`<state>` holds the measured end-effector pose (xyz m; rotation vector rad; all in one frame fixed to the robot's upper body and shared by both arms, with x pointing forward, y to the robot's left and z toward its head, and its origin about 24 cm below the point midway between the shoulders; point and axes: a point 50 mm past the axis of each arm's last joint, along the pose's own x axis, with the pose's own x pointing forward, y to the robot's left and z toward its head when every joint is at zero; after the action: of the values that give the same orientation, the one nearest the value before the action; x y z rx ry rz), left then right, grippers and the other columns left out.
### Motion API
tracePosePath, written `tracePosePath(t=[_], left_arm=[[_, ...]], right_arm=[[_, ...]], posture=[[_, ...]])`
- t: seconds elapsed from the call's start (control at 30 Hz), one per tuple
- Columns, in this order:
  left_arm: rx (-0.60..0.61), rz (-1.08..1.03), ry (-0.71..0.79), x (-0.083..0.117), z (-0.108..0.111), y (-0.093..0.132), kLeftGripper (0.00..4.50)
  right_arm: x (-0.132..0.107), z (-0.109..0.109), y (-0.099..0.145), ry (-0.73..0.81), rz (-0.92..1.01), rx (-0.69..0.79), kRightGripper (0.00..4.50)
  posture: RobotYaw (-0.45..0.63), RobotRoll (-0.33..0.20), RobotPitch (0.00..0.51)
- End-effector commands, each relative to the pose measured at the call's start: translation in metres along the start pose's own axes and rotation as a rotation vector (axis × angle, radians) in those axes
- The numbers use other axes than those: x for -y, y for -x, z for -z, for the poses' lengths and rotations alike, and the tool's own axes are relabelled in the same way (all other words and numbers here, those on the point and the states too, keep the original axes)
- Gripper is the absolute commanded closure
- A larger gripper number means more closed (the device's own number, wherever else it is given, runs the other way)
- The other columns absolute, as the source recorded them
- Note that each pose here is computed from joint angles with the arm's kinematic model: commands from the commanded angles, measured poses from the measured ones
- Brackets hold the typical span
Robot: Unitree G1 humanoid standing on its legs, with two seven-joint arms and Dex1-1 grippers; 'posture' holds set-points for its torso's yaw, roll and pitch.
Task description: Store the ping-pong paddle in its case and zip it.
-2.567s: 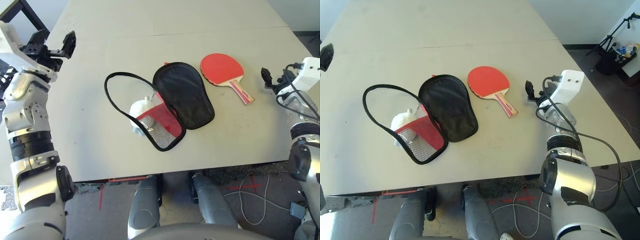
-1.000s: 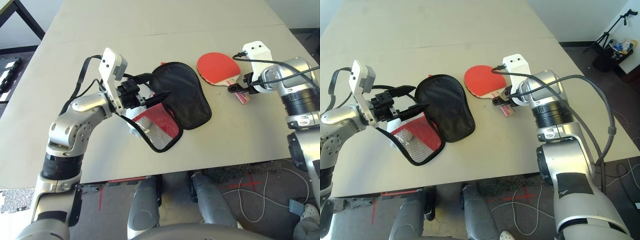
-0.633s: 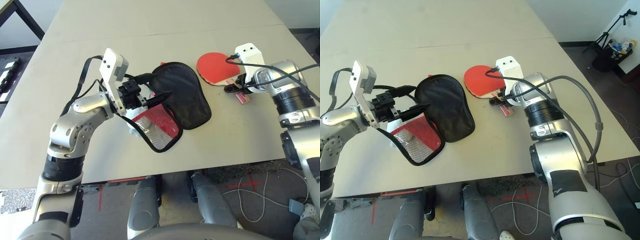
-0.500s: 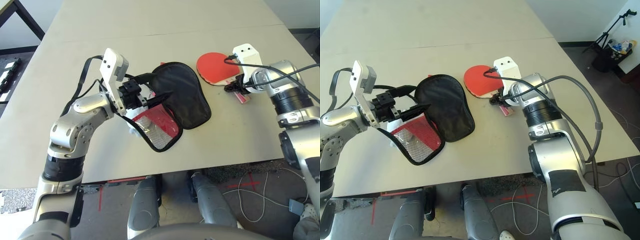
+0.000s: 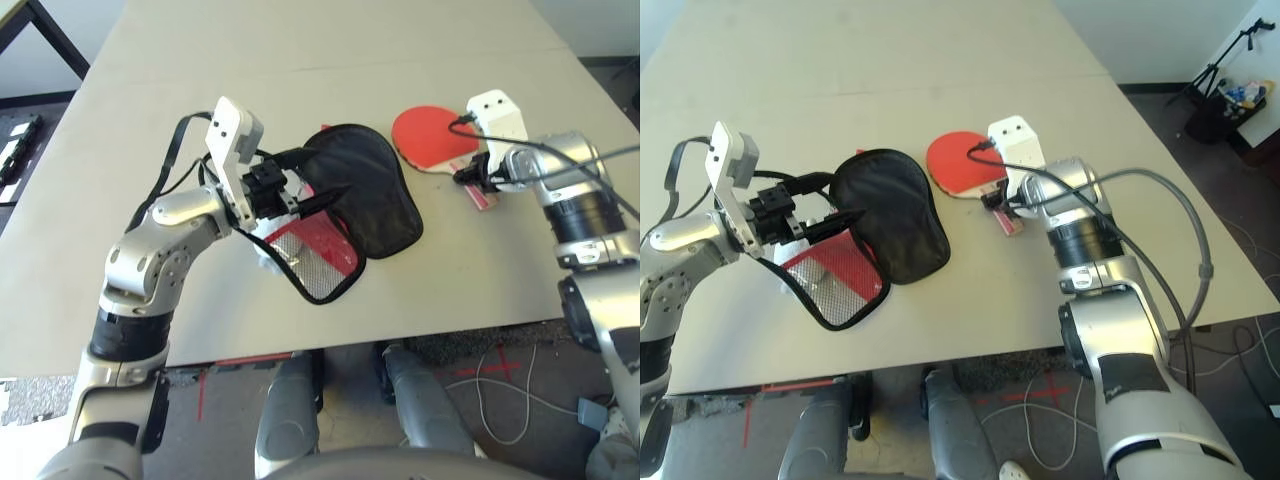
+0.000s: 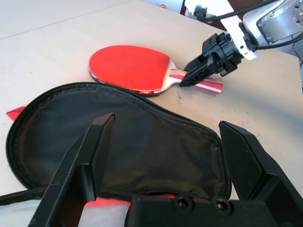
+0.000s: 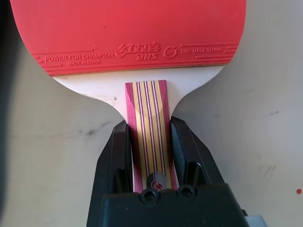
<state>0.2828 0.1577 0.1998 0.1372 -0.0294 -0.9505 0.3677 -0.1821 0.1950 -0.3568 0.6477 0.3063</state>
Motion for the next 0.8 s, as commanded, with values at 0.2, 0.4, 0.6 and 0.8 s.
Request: tracePosePath(t=[0.2,0.4,0.6,0.8], left_arm=[[-0.018,0.018,0.000,0.003,0.003,-0.002,0.00],[-0.021,0.023,-0.001,0.003,0.003,-0.002,0.00],[-0.027,0.032,-0.003,0.004,0.003,-0.003,0.00],[-0.032,0.040,-0.003,0.005,0.003,-0.004,0.00]], right_arm=[[-0.013,-0.025,0.023,0.017,0.034,0.178,3.35],[-0.052,-0.031,0.030,-0.005,-0.030,0.217,3.35],[-0.093,-0.029,0.026,-0.069,-0.078,0.202,3.35],[-0.120,-0.026,0.022,-0.103,-0.065,0.170,3.35]], posture=[[-0.02,0.000,0.237],[-0.02,0.000,0.242],[-0.02,0.000,0.250],[-0.02,0.000,0.263]])
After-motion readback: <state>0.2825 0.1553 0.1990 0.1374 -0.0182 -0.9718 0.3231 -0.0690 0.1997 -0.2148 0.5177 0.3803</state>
